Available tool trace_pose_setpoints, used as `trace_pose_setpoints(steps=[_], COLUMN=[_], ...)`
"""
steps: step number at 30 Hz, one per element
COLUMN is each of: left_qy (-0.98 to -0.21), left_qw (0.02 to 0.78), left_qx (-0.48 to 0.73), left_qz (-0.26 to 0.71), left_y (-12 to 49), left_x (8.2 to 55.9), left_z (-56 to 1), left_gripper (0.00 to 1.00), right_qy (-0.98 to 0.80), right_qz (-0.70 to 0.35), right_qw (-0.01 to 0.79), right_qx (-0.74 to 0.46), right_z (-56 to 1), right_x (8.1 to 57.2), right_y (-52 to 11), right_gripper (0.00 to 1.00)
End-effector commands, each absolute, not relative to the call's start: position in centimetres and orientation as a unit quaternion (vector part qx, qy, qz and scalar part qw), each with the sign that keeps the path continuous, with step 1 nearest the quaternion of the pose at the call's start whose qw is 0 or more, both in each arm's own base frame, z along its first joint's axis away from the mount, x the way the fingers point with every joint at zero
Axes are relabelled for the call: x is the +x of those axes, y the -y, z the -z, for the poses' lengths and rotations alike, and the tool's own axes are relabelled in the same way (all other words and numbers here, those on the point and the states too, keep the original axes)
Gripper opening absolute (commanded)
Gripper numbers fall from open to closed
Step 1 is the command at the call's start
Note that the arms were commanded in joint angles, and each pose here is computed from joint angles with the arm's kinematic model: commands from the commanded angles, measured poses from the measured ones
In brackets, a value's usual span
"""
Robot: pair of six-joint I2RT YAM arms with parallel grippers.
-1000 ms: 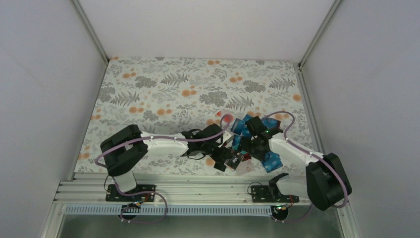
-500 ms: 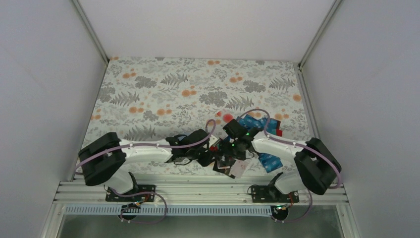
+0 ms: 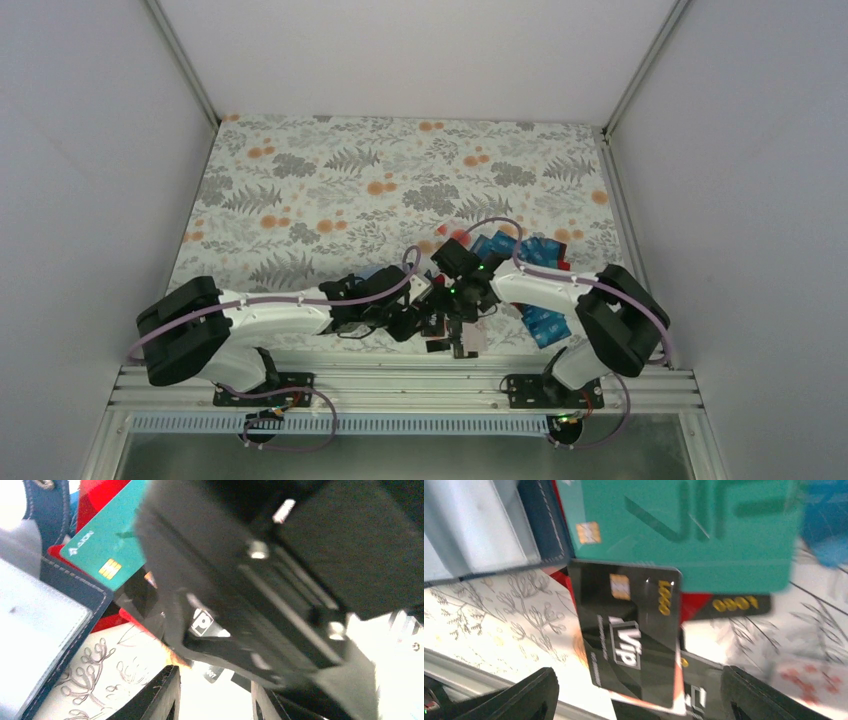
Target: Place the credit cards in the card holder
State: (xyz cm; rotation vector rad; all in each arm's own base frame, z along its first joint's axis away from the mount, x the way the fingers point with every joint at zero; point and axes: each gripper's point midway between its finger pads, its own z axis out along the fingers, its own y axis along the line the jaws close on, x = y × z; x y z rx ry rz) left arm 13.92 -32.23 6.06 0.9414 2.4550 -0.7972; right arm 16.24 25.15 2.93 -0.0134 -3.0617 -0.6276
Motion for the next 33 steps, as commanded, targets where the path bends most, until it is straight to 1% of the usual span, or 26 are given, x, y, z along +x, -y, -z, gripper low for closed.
trace_pose_setpoints(steps=[1, 8, 11, 13, 17, 20, 33], left_qy=[-0.855, -0.844, -0.846, -0.85, -0.856, -0.858, -0.869], left_qw=[0.204, 0.192, 0.182, 0.175, 0.156, 0.141, 0.1], left_qx=[0.352, 0.358, 0.359, 0.356, 0.351, 0.348, 0.364], left_qz=[0.323, 0.35, 0.35, 0.347, 0.346, 0.35, 0.32], left_y=[34.7, 37.8, 39.1, 39.9, 41.1, 41.4, 41.4], left_x=[14.0, 14.4, 14.8, 15.3, 16.1, 16.3, 16.3], left_z=[-7.5, -8.1, -7.6, -7.3, -6.2, -5.5, -2.3], left_gripper=[0.34, 0.29, 0.25, 0.2, 0.14, 0.11, 0.1], right_qy=[0.984, 0.97, 0.962, 0.957, 0.953, 0.95, 0.94], right_qz=[0.175, 0.219, 0.237, 0.25, 0.262, 0.28, 0.294], right_qw=[0.024, 0.102, 0.13, 0.139, 0.14, 0.12, 0.12], right_qx=[-0.014, -0.026, -0.033, -0.043, -0.06, -0.071, -0.124], right_z=[-3.9, -4.4, -3.8, -3.6, -3.1, -3.1, -0.5], right_x=[14.2, 8.3, 6.4, 5.7, 5.1, 5.8, 5.9], right_y=[-22.0, -19.1, -18.5, -18.3, -18.0, -18.3, -17.9], right_gripper=[0.82, 0.82, 0.81, 0.81, 0.8, 0.79, 0.76])
